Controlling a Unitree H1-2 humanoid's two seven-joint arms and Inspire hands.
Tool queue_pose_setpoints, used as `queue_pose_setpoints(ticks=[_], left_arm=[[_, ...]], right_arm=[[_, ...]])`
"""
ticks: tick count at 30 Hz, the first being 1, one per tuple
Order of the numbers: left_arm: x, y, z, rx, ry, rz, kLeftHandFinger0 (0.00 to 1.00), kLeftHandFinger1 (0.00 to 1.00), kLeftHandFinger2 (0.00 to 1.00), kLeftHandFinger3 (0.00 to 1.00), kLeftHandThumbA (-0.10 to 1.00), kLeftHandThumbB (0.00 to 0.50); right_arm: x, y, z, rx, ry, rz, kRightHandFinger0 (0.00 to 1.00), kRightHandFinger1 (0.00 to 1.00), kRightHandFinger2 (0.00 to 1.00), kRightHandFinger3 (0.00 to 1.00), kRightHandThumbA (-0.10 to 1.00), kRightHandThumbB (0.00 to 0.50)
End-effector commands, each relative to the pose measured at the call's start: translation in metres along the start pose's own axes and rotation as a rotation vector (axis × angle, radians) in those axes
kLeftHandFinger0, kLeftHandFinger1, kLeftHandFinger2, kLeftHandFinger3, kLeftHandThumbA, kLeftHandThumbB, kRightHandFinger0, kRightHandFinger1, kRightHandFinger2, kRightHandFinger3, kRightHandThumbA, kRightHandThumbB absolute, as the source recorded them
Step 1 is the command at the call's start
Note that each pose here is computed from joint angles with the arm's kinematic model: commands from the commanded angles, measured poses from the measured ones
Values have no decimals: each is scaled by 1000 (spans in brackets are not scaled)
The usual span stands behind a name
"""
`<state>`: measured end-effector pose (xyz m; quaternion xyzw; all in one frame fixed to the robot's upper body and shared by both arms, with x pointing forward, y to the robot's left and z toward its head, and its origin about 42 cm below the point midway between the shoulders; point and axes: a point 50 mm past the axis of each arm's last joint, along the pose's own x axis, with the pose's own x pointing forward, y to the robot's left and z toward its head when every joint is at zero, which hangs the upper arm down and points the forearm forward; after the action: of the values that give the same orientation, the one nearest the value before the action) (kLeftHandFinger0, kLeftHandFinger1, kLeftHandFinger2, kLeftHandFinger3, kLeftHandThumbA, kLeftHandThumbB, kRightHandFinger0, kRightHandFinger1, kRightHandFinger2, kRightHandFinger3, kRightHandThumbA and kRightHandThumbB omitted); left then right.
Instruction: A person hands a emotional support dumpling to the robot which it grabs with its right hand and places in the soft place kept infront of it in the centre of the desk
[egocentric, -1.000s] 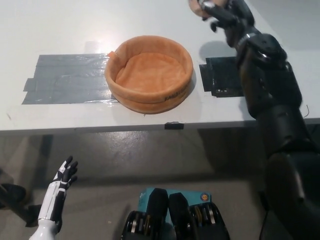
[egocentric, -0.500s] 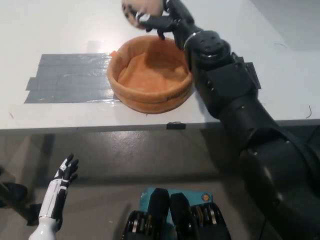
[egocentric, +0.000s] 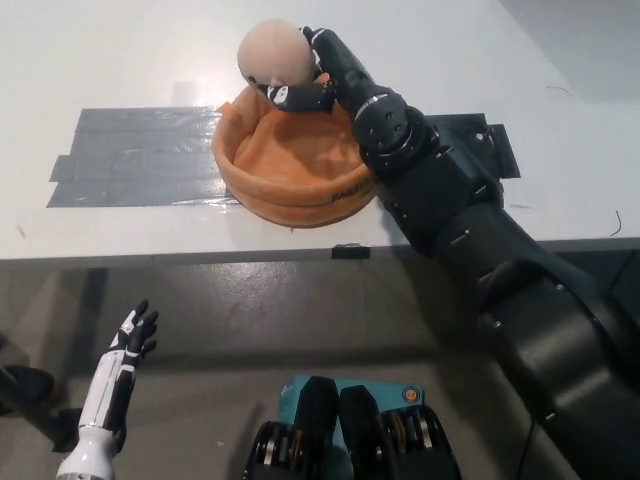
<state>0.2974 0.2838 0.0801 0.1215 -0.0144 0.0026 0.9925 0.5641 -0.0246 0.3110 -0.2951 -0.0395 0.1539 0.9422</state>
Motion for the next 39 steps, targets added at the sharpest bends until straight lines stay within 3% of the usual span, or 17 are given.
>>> queue_pose_setpoints(ticks=[1,2,3,7,9,16,20,24,27,29,30,33,39], left_arm=[[9,6,12,18,-43,-16,1000,1000,1000,1000,1000,496],[9,6,12,18,-44,-17,1000,1000,1000,1000,1000,496],[9,6,12,20,-44,-16,1000,1000,1000,1000,1000,494],[12,5,14,32,-49,-21,1000,1000,1000,1000,1000,486],[12,5,15,34,-44,-20,1000,1000,1000,1000,1000,496],[15,7,16,34,-53,-26,1000,1000,1000,1000,1000,500],[16,6,18,31,-61,-25,1000,1000,1000,1000,1000,498],[17,6,18,40,-66,-25,1000,1000,1000,1000,1000,500],[19,6,19,38,-61,-23,1000,1000,1000,1000,1000,500],[19,6,19,35,-58,-25,1000,1000,1000,1000,1000,500],[19,6,19,35,-62,-26,1000,1000,1000,1000,1000,500],[24,7,20,25,-67,-31,1000,1000,1000,1000,1000,500],[24,5,21,24,-72,-27,1000,1000,1000,1000,1000,500]], right_arm=[[7,-25,37,-132,-111,11,485,950,1000,1000,152,228],[7,-25,37,-148,-109,32,620,941,1000,1000,193,227],[7,-25,38,-173,-97,91,1000,1000,1000,1000,395,281],[7,-31,34,-235,-83,184,1000,1000,1000,1000,588,384],[6,-33,33,-247,-81,193,1000,1000,1000,1000,631,412],[6,-42,35,-285,-81,213,1000,1000,1000,1000,731,436],[5,-52,35,-261,-106,199,1000,1000,1000,1000,827,497],[3,-66,46,-236,-130,166,1000,1000,1000,1000,871,500],[-9,-96,67,-155,-269,100,1000,1000,1000,1000,905,500],[-18,-109,75,-117,-332,75,1000,1000,1000,1000,891,470],[-25,-120,80,-50,-400,66,1000,1000,1000,1000,797,431],[-51,-149,98,-101,-460,6,1000,1000,1000,1000,945,472],[-141,-184,90,-62,-598,-99,1000,1000,1000,1000,918,460]])
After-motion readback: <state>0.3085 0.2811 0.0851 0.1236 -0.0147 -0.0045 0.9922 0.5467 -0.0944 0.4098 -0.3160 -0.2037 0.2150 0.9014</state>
